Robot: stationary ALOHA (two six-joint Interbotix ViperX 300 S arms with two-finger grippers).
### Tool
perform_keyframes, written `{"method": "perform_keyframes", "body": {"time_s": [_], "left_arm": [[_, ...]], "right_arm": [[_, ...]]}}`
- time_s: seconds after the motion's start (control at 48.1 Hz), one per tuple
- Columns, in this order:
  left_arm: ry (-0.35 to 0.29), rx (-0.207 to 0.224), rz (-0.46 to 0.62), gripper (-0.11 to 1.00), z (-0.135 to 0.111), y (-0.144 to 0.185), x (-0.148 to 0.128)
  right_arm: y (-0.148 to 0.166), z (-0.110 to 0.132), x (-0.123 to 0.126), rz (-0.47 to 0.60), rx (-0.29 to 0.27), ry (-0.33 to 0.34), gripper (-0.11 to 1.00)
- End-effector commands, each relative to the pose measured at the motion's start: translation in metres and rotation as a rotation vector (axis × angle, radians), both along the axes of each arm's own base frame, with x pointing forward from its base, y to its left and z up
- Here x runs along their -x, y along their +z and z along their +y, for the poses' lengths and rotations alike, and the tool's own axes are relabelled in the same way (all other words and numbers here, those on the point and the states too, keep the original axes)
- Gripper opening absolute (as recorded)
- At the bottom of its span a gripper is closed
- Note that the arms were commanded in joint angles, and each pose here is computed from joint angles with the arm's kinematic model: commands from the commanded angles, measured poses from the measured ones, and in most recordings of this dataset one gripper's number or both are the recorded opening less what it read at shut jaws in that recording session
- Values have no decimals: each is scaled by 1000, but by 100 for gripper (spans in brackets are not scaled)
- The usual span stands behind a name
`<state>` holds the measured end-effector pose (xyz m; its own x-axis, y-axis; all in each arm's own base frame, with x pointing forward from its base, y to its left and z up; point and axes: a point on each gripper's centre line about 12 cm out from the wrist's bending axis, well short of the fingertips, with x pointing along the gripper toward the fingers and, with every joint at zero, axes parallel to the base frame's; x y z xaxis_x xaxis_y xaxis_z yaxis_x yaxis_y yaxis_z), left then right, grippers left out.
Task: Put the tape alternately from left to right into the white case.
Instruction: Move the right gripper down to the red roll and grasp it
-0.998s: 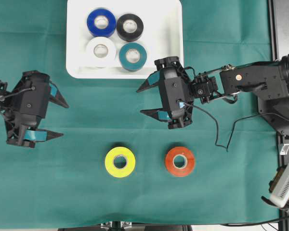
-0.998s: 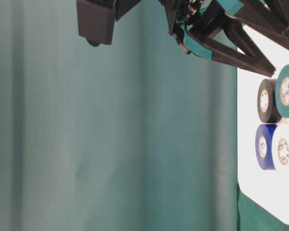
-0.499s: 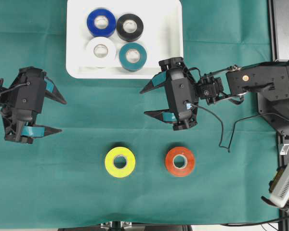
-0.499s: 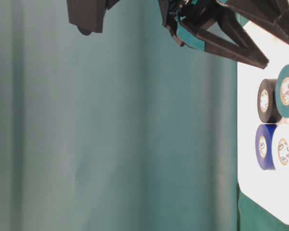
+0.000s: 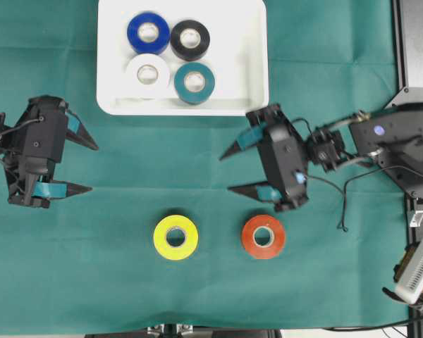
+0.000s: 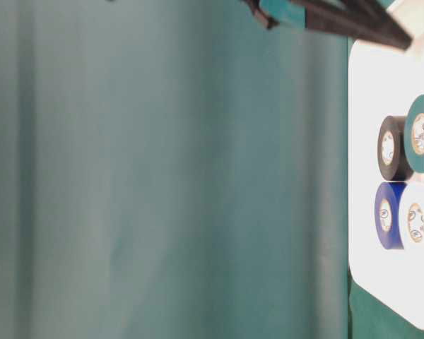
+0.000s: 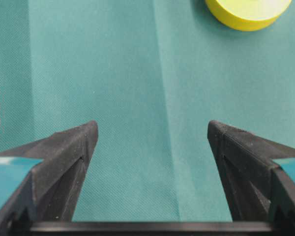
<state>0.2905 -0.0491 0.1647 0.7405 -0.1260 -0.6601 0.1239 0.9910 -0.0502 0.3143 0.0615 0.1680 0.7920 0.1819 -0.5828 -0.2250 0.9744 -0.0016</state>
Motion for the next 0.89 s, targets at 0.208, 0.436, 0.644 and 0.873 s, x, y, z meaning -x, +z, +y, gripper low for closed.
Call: {"method": "perform_keyframes", "body": {"time_s": [0.208, 0.436, 0.644, 0.873], "left_arm": [[8, 5, -30, 47, 2, 6, -3], [10, 8, -34, 47, 2, 8, -4], [12, 10, -39, 47, 2, 9, -5], [23, 9, -36, 47, 5, 8, -6]], "right_arm": [[10, 41, 13, -14, -56, 98, 68], [1, 63, 29, 54, -37, 156, 68], [-11, 70, 38, 154, -64, 111, 68], [-29, 72, 38, 225, -56, 90, 68]]}}
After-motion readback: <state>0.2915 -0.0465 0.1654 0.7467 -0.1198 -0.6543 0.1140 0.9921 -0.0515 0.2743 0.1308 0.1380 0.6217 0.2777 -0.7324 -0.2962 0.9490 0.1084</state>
